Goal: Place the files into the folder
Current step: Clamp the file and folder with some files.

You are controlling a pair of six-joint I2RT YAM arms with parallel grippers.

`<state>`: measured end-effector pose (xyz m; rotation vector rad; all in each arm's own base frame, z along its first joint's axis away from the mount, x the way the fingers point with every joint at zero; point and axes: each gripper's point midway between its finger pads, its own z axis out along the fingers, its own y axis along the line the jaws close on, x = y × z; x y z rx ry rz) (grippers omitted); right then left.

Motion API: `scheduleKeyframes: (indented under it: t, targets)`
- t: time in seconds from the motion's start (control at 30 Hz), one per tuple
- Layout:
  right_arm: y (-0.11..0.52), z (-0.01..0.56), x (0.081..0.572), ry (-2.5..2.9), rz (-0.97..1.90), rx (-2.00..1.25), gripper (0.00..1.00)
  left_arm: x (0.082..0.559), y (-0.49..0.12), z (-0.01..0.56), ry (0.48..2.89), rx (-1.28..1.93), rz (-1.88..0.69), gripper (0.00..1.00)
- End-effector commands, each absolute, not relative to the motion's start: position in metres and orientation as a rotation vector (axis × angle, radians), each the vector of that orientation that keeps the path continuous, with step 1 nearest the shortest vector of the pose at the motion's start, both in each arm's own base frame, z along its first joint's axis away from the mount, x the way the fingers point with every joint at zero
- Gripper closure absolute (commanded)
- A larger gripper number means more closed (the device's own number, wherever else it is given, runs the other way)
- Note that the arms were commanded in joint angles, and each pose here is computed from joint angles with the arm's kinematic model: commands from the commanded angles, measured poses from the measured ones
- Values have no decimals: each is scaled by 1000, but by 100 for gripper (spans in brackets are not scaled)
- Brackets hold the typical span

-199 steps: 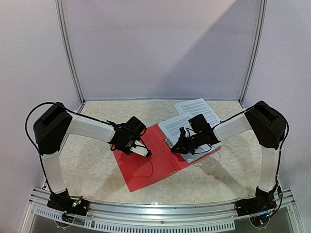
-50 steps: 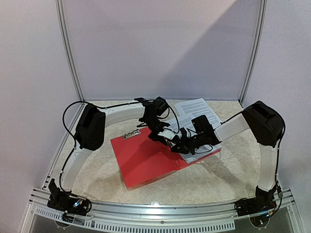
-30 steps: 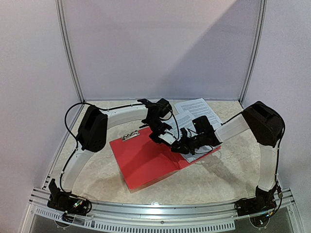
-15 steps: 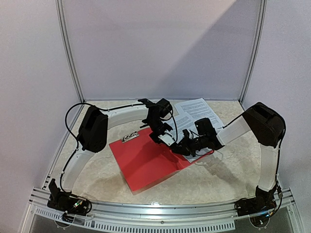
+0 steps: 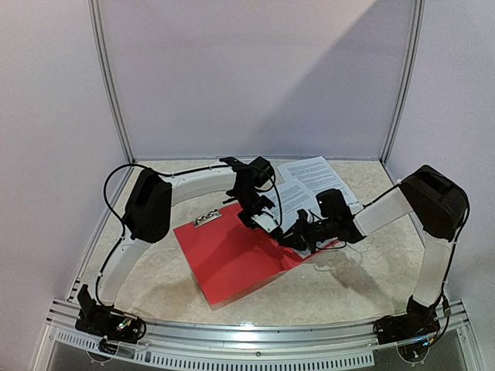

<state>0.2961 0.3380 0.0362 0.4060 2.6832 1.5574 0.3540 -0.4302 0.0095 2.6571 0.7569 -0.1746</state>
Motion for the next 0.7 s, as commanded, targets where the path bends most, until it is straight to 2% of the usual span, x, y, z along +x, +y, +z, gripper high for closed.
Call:
scheduleKeyframes:
  t: [0.0,0.2,0.67]
  targets:
    - [341,61,300,2614,1570,424,88,319,-400,-45,839,2838,-312,100]
    - [335,44,311,2652,1427,486,83,320,-400,-45,838,2840,-309,100]
    - [340,14,324,2740,1303,465,86,319,-396,-45,836,2858,-304,100]
